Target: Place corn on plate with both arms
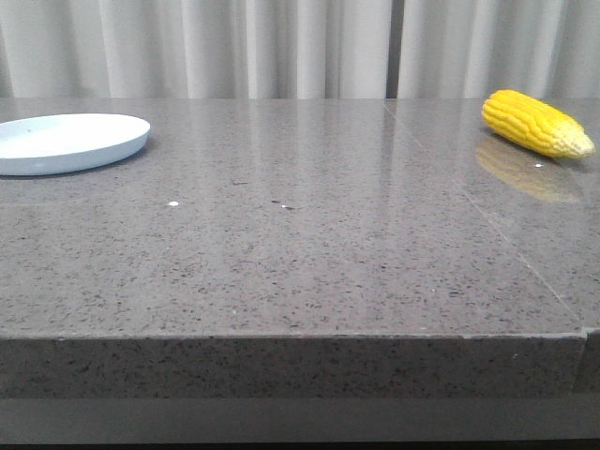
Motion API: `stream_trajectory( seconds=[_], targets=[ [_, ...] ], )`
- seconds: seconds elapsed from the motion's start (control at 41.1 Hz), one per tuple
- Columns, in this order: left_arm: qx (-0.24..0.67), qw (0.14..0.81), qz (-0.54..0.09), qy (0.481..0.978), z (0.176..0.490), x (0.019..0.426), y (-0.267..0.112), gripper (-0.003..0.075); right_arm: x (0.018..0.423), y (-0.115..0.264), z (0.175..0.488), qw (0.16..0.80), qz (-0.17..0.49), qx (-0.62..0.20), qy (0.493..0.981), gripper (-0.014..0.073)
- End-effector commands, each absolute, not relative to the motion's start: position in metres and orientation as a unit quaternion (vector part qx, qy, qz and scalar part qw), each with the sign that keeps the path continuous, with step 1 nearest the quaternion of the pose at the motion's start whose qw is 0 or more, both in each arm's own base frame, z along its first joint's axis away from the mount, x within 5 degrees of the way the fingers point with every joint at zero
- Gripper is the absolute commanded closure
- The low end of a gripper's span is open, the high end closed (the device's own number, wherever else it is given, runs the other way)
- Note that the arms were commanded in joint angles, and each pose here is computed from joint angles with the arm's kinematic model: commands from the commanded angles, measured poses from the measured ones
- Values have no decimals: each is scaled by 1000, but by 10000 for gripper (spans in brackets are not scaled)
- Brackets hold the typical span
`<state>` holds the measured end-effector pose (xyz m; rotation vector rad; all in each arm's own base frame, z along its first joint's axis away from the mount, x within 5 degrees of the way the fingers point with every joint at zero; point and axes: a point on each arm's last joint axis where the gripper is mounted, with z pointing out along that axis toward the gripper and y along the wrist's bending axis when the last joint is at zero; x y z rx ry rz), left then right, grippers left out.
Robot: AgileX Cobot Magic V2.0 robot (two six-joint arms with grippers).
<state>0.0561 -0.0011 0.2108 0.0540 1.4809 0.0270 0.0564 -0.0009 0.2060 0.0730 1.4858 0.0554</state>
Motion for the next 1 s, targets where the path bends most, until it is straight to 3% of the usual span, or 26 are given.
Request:
stream_trajectory(
  seconds=[0.0,0.706,0.828,0.974],
  targets=[
    [17,765,5,644,212,55,-1,741,52,-1,222,777,18,30,629,682],
    [17,768,5,641,213,55,-1,741,52,-1,225,786,18,30,617,682],
    [14,793,3,609,221,53,-1,741,51,-2,229,801,18,29,598,682],
    [12,825,1,566,254,45,-1,741,45,-1,252,816,19,28,578,682]
  ],
)
